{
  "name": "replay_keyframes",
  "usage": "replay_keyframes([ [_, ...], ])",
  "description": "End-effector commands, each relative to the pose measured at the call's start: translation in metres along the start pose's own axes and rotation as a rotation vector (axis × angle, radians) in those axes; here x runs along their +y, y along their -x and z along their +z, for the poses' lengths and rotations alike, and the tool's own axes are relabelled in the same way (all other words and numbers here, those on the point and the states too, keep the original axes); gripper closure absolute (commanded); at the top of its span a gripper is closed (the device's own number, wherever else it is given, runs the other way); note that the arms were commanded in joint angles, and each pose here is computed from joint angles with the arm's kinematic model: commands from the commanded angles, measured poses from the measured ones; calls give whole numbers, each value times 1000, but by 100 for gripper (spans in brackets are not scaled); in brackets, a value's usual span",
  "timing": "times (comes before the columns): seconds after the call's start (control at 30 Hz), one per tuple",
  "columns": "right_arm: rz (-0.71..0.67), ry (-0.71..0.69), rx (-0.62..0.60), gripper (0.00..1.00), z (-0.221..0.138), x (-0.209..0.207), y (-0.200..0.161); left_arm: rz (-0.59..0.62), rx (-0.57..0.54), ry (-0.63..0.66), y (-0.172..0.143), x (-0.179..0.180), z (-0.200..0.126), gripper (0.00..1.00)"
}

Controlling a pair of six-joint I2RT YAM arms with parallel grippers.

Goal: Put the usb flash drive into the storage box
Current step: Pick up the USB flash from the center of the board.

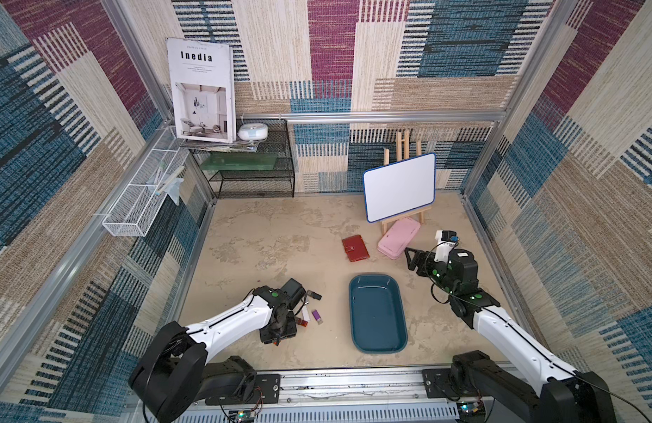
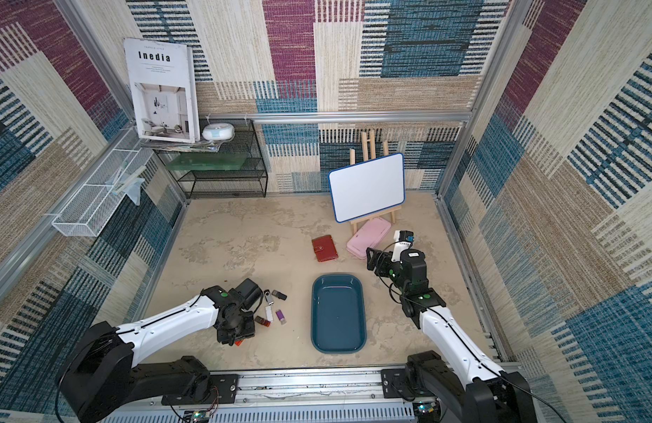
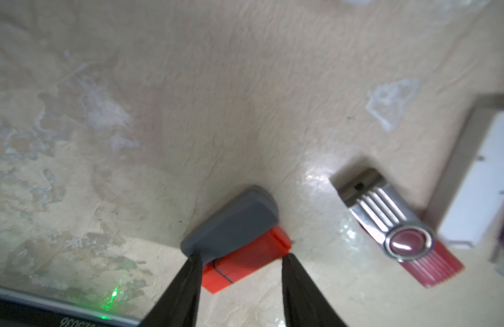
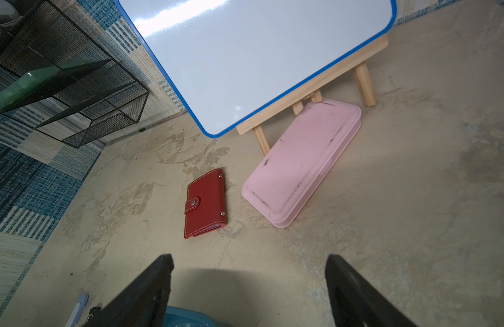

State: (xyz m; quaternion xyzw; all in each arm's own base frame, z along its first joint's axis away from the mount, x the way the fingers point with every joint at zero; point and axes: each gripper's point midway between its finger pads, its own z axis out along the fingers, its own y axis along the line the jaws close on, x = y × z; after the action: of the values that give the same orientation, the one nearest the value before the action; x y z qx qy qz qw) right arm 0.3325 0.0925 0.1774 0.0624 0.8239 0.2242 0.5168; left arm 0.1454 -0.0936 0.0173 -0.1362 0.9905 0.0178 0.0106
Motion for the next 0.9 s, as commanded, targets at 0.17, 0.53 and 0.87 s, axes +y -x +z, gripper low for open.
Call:
replay_keyframes([
  [0.17, 6, 4, -9, 11, 1, 2, 4, 44, 9, -2, -5, -11, 6, 51],
  [0.53, 7, 3, -2, 11, 2, 2, 3, 94, -9, 8, -9, -29, 2, 51],
  [0.87, 8, -3, 0, 11, 2, 1, 3, 123, -9, 23, -12, -40, 3, 51],
])
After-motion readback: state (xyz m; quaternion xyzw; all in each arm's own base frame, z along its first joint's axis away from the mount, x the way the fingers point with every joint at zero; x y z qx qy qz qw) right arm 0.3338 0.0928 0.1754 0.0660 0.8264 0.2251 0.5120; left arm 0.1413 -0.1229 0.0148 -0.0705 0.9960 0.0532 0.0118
